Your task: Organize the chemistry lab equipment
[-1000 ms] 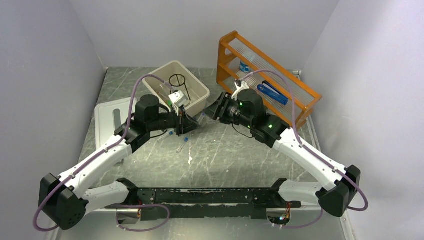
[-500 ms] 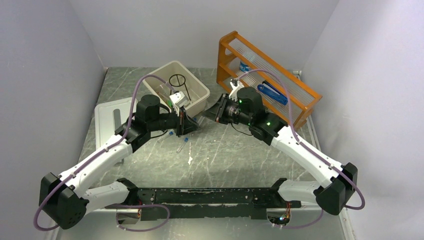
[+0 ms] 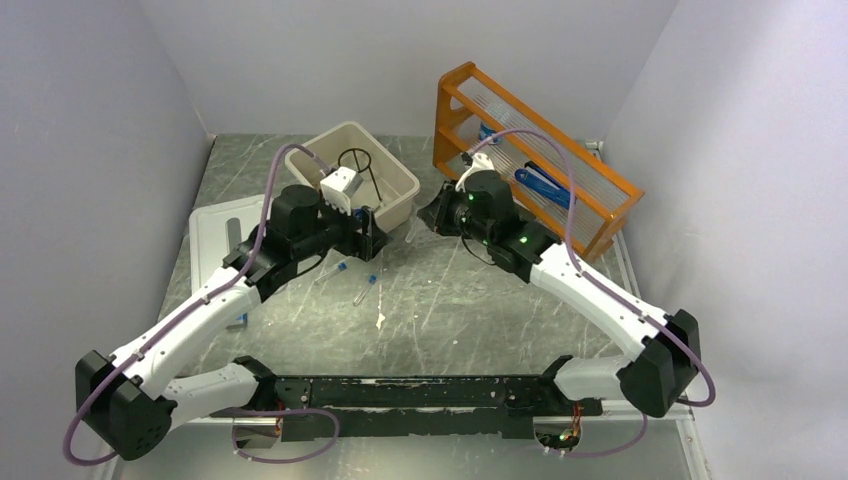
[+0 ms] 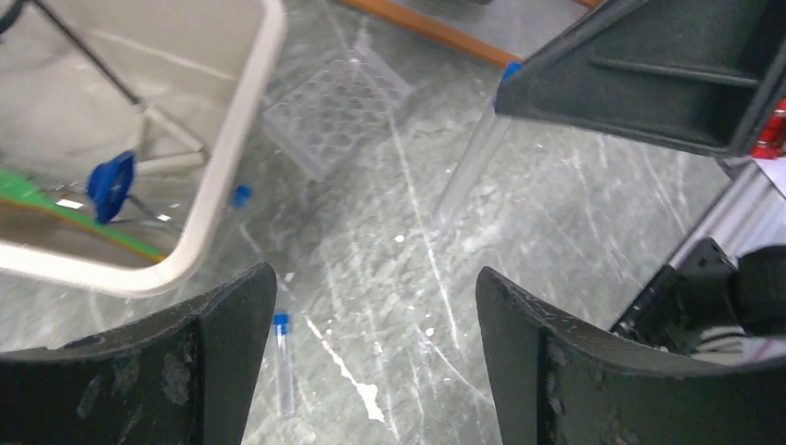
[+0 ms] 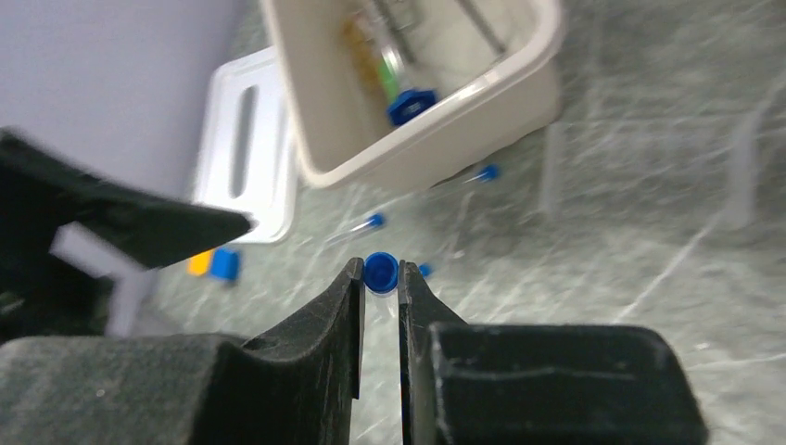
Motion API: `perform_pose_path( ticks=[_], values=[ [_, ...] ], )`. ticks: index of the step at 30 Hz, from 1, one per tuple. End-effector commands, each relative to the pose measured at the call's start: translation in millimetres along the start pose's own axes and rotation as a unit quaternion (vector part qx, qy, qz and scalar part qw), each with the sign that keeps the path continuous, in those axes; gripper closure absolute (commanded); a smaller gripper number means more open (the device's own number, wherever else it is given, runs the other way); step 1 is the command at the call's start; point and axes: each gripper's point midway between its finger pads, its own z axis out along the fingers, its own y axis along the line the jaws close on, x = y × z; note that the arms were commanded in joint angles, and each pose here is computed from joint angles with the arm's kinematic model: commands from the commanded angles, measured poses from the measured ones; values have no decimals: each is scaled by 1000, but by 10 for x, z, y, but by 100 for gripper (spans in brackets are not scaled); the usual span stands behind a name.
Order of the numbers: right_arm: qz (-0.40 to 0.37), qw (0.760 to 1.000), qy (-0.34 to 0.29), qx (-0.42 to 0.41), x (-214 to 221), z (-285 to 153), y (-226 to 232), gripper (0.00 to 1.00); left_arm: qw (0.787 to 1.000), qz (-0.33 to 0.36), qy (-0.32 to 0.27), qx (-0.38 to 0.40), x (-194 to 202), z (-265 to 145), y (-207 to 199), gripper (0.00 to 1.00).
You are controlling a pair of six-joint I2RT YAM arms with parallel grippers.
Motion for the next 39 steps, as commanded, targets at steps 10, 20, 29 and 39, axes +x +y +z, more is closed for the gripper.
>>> perform_pose_path(
  ticks=[10,20,29,39],
  values=[
    [-168,956,-142,194,-276,618,-1004,88,990,-28,-69,-122,-413,-319,299,20],
    [-201,958,-128,160,-41,1109,-1046,88,964,-17,-191,-183,-863,-891,416,22],
    [-196,964,-90,153,282,1172,-1143,89,964,-24,-186,-191,-857,-954,425,23],
    [-210,963,-82,146,456,1175,-1233,90,967,-32,-172,-184,-764,-857,426,24]
  ],
)
